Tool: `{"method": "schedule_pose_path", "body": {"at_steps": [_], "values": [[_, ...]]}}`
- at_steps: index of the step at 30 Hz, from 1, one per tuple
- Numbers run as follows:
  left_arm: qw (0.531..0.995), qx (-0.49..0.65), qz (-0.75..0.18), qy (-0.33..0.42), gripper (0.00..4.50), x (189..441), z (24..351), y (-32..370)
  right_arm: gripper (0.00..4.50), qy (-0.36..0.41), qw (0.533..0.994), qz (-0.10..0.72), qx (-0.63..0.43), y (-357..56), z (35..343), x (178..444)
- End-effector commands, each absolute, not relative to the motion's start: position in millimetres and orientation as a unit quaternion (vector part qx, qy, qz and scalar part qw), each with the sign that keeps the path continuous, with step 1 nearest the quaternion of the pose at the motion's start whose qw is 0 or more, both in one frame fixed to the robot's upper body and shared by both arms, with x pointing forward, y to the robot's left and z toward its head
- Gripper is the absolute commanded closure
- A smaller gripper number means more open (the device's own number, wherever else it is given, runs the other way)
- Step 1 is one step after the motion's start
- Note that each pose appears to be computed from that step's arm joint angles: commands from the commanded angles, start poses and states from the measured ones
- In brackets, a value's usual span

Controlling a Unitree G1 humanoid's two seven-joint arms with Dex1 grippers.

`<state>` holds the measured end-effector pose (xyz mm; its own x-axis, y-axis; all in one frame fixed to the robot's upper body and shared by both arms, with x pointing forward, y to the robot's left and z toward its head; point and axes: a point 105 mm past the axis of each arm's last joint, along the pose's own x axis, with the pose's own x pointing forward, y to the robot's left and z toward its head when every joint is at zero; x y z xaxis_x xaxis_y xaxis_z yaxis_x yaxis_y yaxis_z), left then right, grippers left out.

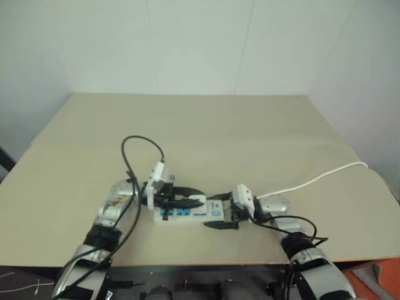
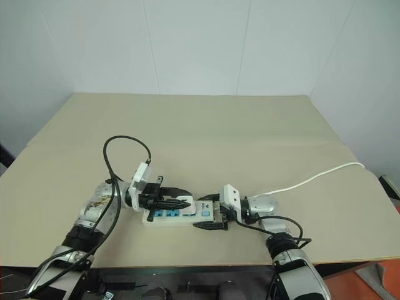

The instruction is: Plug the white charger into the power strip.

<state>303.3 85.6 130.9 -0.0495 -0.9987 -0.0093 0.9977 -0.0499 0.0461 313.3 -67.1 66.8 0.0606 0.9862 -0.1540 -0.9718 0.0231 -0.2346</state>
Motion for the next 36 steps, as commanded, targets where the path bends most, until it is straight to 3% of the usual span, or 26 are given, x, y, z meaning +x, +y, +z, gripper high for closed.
{"method": "schedule_pose_path", "body": {"at_steps": [1,36], "values": [[0.703,0.040,-0.709,0.018,3.47,310.7,121.1,88.2,1.01,0.008,0.717,0.683,-0.138,-72.1,50.9,308.7],[0.710,0.016,-0.704,-0.012,3.47,311.7,152.3,93.7,1.01,0.011,0.716,0.684,-0.139,-70.1,50.6,309.4]]}}
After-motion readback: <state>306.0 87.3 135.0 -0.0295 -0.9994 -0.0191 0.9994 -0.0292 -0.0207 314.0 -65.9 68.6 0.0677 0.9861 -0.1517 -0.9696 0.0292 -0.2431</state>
